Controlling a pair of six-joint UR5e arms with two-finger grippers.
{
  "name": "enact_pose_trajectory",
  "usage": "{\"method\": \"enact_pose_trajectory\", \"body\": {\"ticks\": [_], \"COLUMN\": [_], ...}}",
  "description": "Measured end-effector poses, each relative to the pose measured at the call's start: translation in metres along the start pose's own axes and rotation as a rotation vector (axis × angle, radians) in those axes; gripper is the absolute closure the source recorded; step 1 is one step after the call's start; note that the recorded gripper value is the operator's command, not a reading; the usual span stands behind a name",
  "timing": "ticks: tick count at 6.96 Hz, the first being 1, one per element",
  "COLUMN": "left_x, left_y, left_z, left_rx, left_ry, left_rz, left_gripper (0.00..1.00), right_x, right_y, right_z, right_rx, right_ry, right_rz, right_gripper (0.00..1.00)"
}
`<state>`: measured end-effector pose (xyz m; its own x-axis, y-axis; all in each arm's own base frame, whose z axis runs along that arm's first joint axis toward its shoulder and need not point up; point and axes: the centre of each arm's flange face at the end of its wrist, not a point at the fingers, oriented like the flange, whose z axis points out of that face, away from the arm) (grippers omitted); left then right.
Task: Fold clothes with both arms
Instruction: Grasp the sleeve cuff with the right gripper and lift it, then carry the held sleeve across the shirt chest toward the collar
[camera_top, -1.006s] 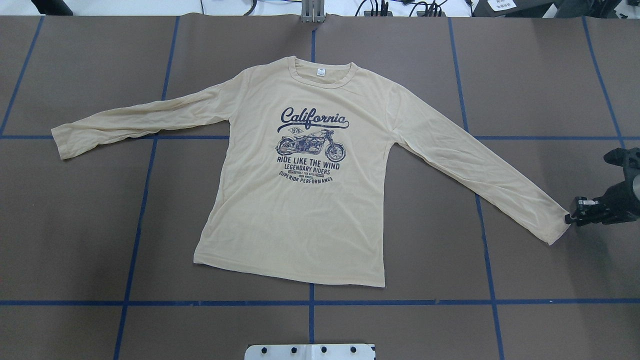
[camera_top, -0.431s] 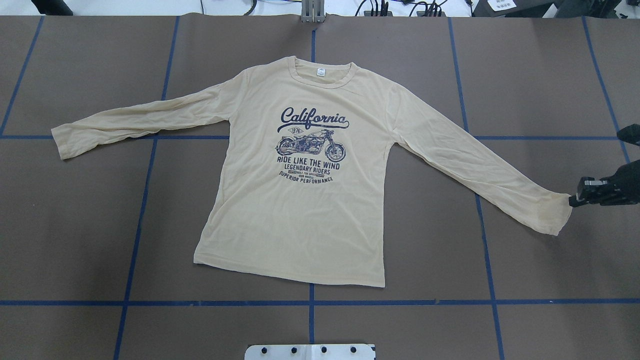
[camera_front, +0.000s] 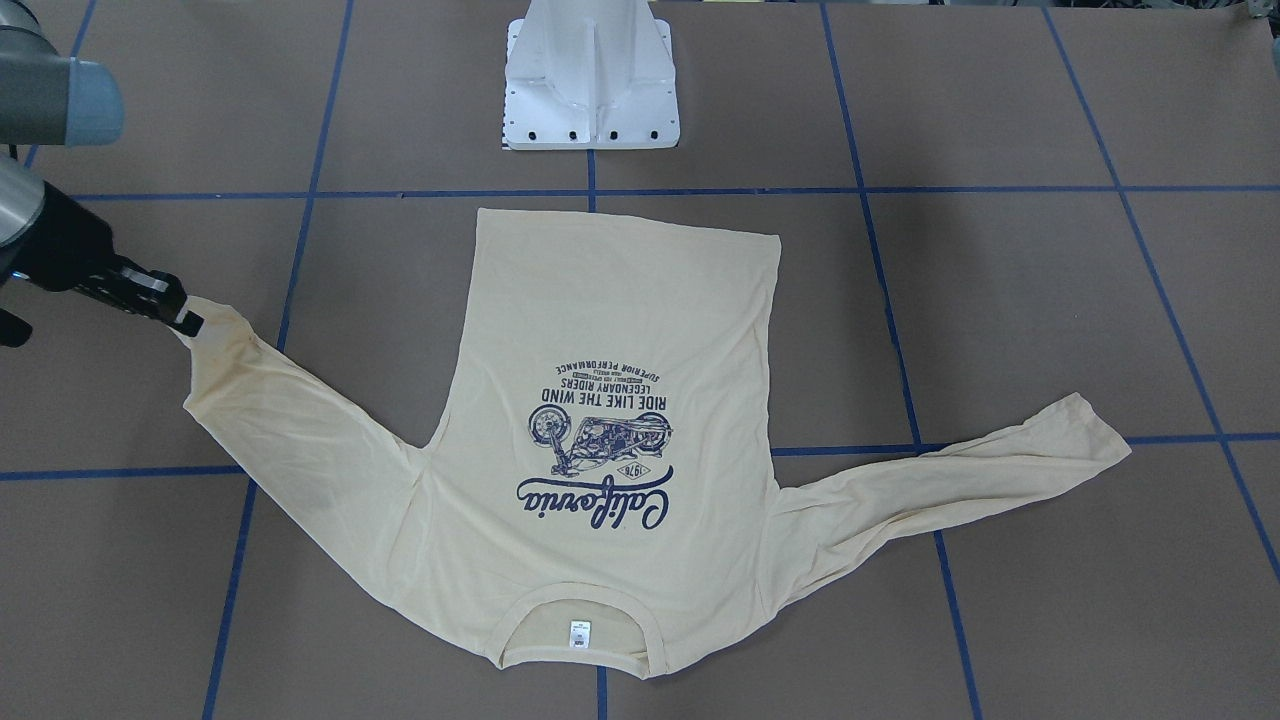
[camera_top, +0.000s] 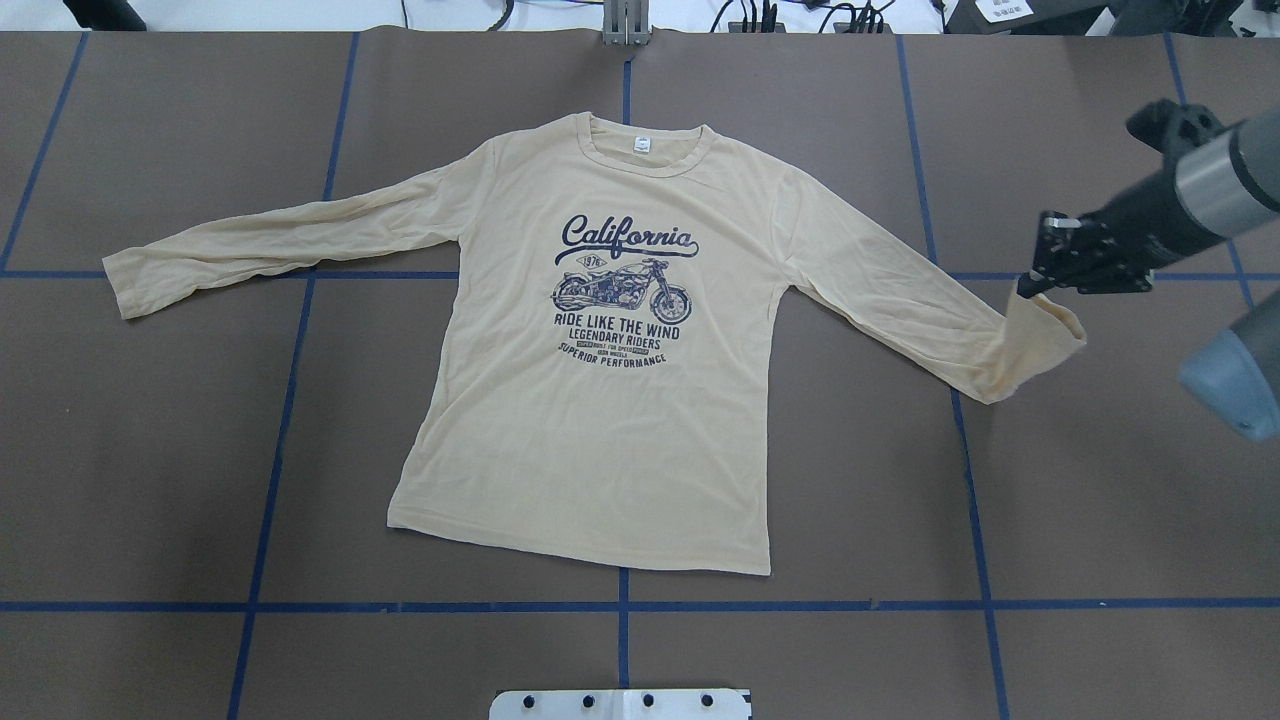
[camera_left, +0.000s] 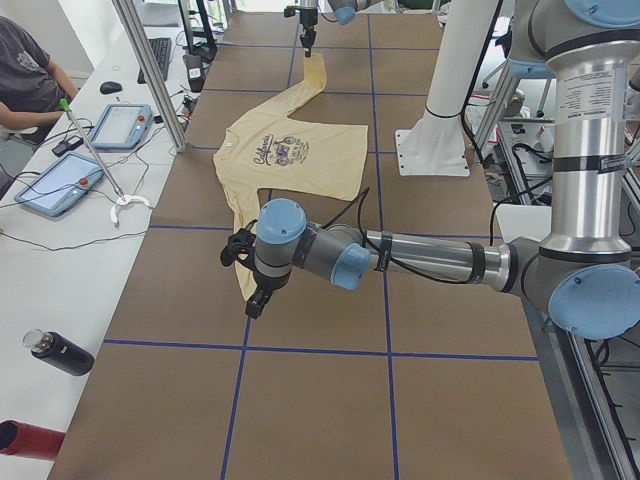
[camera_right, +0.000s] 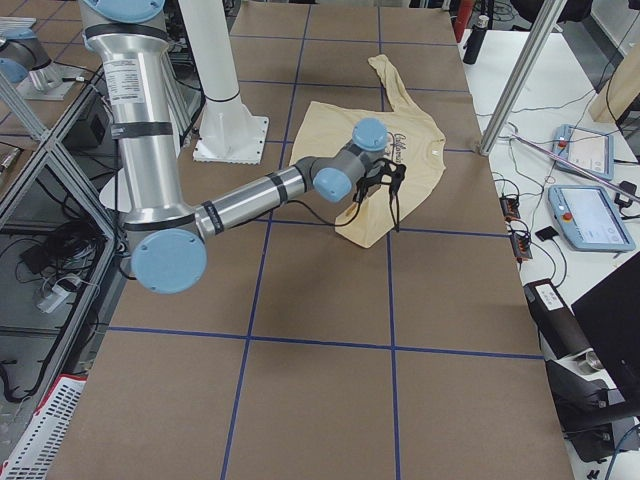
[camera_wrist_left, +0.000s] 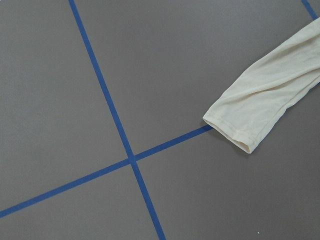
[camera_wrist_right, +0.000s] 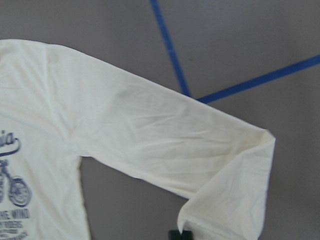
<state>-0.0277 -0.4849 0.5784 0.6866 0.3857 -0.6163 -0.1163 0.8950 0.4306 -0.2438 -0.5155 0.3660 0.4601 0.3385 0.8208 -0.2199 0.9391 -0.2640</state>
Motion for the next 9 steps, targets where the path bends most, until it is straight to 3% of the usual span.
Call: {"method": "enact_pose_trajectory", "body": {"ticks": [3, 6, 9], "left_x": [-0.002, -0.002, -0.001], "left_y": [0.0, 0.001, 0.001], "left_z": [0.002, 0.002, 0.002], "left_rx": [-0.003, -0.003, -0.004], "left_ry": [0.001, 0.002, 0.002], "left_rz": [-0.002, -0.002, -0.002], "left_gripper": [0.0, 0.0, 0.0], "right_x": [-0.237, -0.402, -0.476], "right_y": [0.006, 0.022, 0.047], "right_z": [0.056, 0.106, 0.141], "right_rx": [0.102, 0.198, 0.262], "right_ry": [0.059, -0.032, -0.07], "right_rz": [0.071, 0.015, -0.023], "right_gripper": [1.0, 1.0, 0.98]}}
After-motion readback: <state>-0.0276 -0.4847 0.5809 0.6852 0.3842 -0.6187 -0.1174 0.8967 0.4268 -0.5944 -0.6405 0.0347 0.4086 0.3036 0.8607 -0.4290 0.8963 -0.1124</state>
